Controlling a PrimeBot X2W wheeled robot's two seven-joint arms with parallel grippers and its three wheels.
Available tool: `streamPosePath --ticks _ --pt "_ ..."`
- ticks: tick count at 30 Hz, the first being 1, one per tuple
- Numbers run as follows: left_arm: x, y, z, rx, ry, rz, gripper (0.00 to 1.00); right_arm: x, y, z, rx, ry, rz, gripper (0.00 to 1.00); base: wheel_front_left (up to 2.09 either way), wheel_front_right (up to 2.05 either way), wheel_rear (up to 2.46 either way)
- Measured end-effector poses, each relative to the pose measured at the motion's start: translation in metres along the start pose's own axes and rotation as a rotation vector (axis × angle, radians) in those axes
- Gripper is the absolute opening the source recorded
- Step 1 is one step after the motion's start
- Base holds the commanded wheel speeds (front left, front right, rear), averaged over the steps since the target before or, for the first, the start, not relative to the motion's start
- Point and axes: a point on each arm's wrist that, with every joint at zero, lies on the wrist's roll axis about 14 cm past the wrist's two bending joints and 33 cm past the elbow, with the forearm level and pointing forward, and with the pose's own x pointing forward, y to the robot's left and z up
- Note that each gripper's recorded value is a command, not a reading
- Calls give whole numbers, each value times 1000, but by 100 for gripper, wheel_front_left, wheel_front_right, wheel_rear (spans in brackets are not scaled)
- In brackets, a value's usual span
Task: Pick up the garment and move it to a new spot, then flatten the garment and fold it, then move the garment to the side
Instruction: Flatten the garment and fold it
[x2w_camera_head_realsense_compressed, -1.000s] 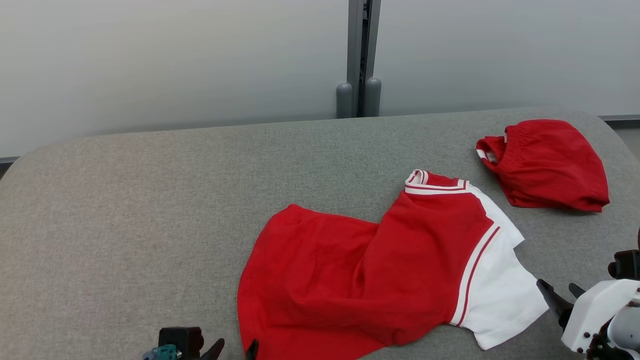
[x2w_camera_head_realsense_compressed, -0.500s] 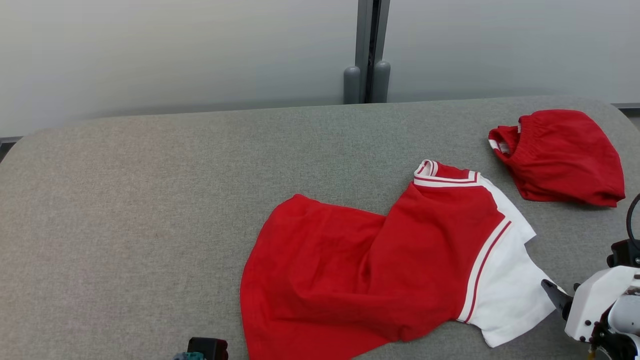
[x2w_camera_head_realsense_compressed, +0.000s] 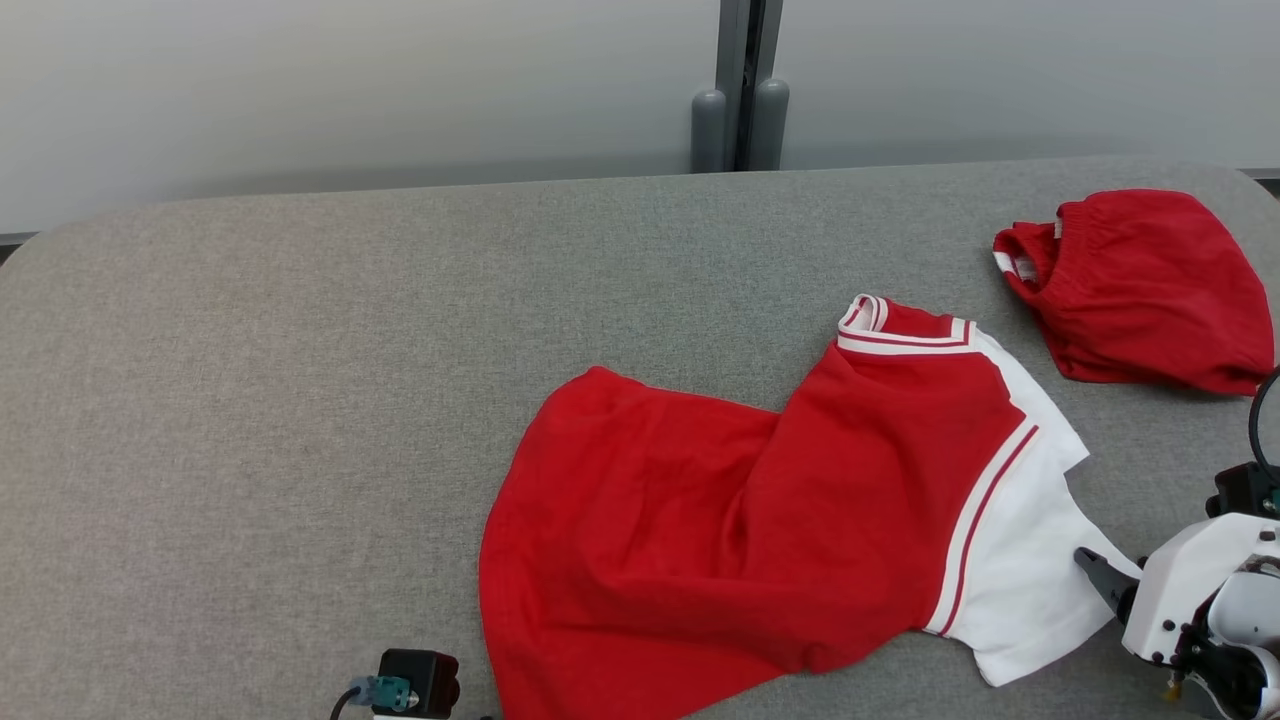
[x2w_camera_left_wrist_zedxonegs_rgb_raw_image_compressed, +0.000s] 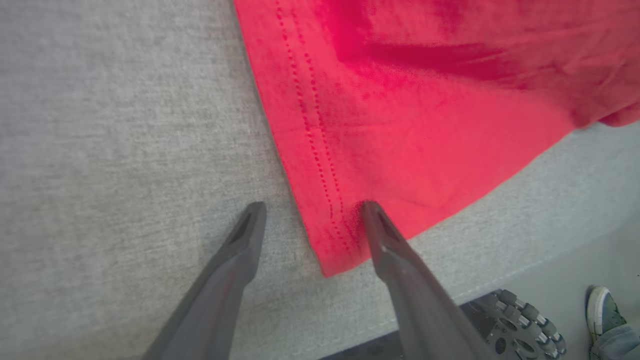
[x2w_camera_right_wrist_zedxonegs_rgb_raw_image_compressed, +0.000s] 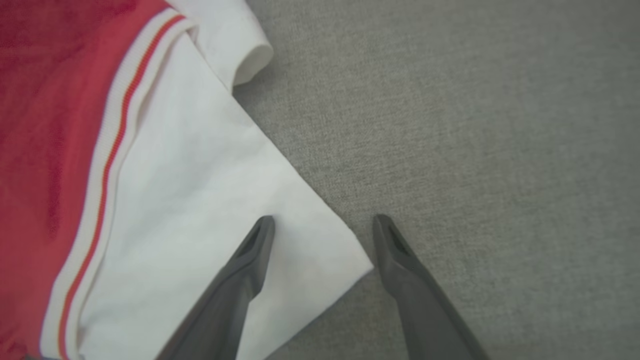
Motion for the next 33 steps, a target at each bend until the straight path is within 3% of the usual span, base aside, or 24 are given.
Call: streamPosePath --ticks 2,3,4,5,6,7,8,9,22,33 --pt "0 -1 0 1 3 -2 100 2 1 1 5 0 5 100 0 0 0" --pt "0 -1 0 2 9 -3 87 3 2 1 11 2 8 100 0 0 0" --pt "0 -1 0 1 13 -5 78 4 3 0 15 5 10 84 0 0 0" --pt "0 -1 0 -1 15 -6 60 5 4 0 17 8 13 45 0 0 0" --pt "1 -1 1 -1 18 -6 41 7 5 1 15 10 17 26 0 0 0" --pt "1 0 1 -1 19 -5 18 7 6 1 14 11 20 0 0 0 0" --pt "1 -1 1 1 21 -8 5 8 8 1 17 12 26 0 0 0 0" --pt "2 -2 0 2 24 -12 0 9 10 1 23 15 34 0 0 0 0" --pt "-1 -6 10 1 -27 -27 0 6 24 18 26 -76 86 0 0 0 0" --pt "-38 22 82 -8 -319 57 0 -27 45 53 104 -329 211 0 0 0 0"
